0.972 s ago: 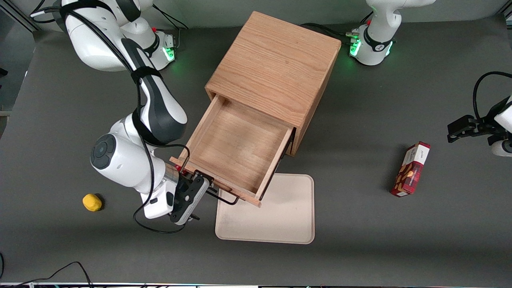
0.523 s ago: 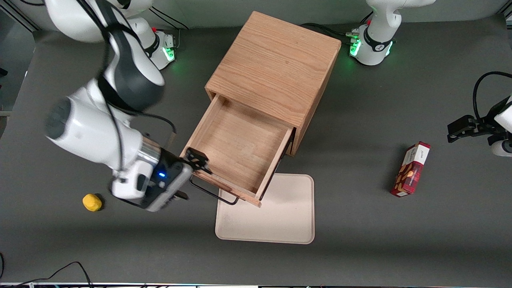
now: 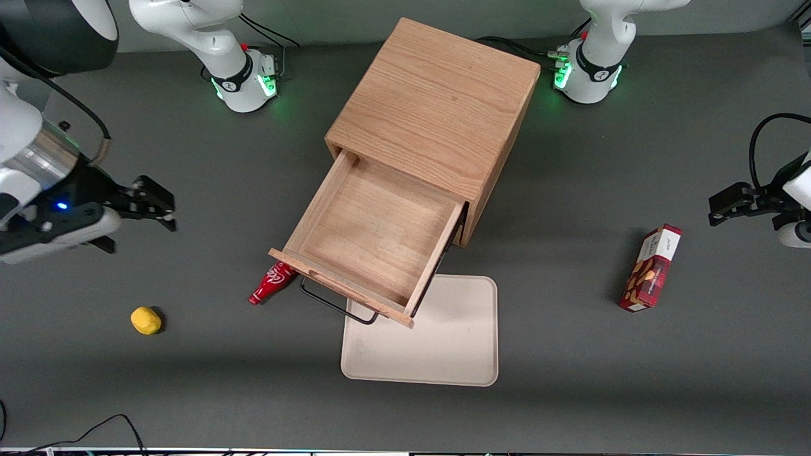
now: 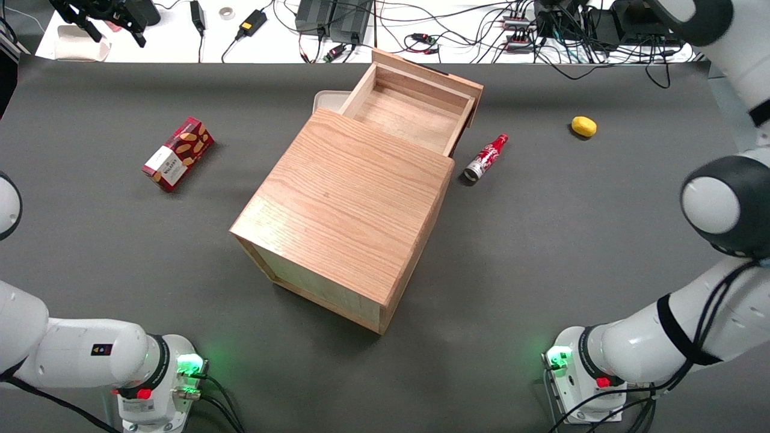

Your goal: Open upper drawer

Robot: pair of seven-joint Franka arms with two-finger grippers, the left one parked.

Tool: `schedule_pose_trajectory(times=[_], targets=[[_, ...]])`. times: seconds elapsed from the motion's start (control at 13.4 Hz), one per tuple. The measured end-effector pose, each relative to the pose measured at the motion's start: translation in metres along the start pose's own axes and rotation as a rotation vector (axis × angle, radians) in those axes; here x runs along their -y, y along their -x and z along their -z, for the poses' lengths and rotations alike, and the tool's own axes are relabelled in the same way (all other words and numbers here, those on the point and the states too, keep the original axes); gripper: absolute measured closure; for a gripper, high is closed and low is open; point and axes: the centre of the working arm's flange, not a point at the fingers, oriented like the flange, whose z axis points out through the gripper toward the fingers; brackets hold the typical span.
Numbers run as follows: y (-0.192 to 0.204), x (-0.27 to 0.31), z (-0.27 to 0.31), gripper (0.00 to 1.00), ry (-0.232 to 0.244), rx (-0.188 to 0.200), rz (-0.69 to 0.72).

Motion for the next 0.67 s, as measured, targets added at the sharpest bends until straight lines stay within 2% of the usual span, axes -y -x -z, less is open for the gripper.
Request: schedule_pose_trajectory(times=[0.15,0.37,0.52,0.67], targets=[[0.017,-0.025,-0.006,0.0,0.048,0.014,-0.106],[0.034,-0.072,-0.039,0.0,0.067,-0.029,-0.199],[0.051,-0.094,-0.063,0.0,0.072,-0.05,-0.245],[0.065,-0.105,-0.075,0.0,0.044,-0.041,-0.284]])
